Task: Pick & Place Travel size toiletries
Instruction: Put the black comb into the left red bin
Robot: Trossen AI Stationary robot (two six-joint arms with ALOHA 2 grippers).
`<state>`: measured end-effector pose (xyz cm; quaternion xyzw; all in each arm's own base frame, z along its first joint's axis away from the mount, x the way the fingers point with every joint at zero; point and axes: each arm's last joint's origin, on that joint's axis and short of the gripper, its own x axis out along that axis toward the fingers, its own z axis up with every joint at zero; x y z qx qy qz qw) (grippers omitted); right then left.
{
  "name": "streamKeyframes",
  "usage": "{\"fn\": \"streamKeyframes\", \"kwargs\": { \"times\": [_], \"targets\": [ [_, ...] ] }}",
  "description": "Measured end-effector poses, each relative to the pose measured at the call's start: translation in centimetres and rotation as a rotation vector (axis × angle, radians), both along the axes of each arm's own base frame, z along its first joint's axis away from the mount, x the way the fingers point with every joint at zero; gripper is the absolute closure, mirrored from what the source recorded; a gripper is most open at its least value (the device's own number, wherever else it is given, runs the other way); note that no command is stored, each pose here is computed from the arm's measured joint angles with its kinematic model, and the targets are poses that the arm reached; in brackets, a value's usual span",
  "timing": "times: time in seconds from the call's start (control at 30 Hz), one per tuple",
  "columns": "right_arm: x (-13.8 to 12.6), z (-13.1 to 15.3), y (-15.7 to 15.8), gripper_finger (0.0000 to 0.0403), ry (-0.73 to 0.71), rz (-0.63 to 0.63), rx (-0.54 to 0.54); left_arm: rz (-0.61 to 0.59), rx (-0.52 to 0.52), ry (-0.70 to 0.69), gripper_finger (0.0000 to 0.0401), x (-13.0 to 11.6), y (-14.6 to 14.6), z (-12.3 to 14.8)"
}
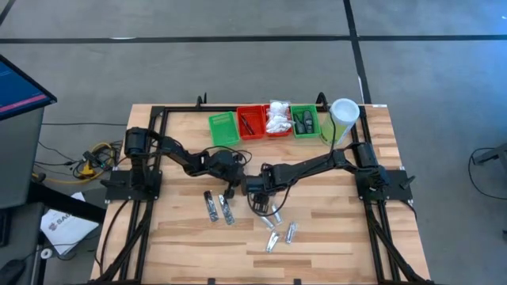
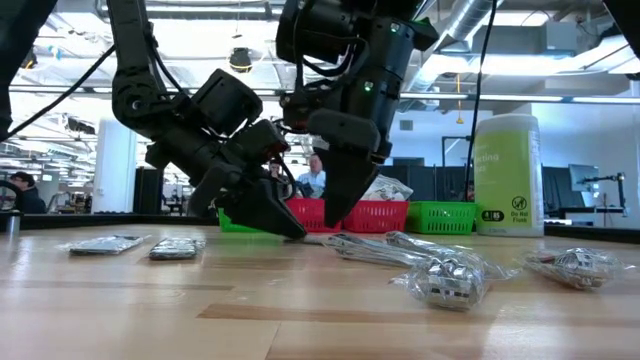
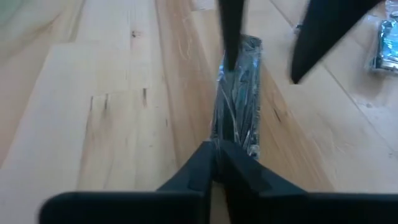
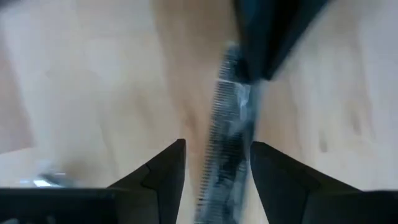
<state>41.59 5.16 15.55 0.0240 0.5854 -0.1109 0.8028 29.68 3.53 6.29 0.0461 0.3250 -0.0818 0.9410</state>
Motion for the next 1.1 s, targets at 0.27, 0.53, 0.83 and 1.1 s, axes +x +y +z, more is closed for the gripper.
{"fn": "streamKeyframes", "kwargs": {
  "times": [0.27,0.53,0.83,1.1],
  "targets": [
    [-0.5,-0.1,-0.3,0.0231,0.044,-0.022,-0.075,0.005,0.001,0.0,0.0401,0.0,-0.1,0.0],
    [-0.7,-0.8,-0.4,0.0217,0.081,-0.025,-0.05,0.022,-0.012,0.003,0.0401,0.0,-0.1,0.0],
    [-1.5,-3.0,-1.7,0.0193,0.066,-0.025,0.117,0.025,-0.01,0.004,0.0401,0.0,-0.1,0.0],
    [-2.0,-3.9,-2.5,0.0325,0.062,-0.047,0.145,0.028,-0.01,-0.003,0.0401,0.0,-0.1,0.0]
  ]
}}
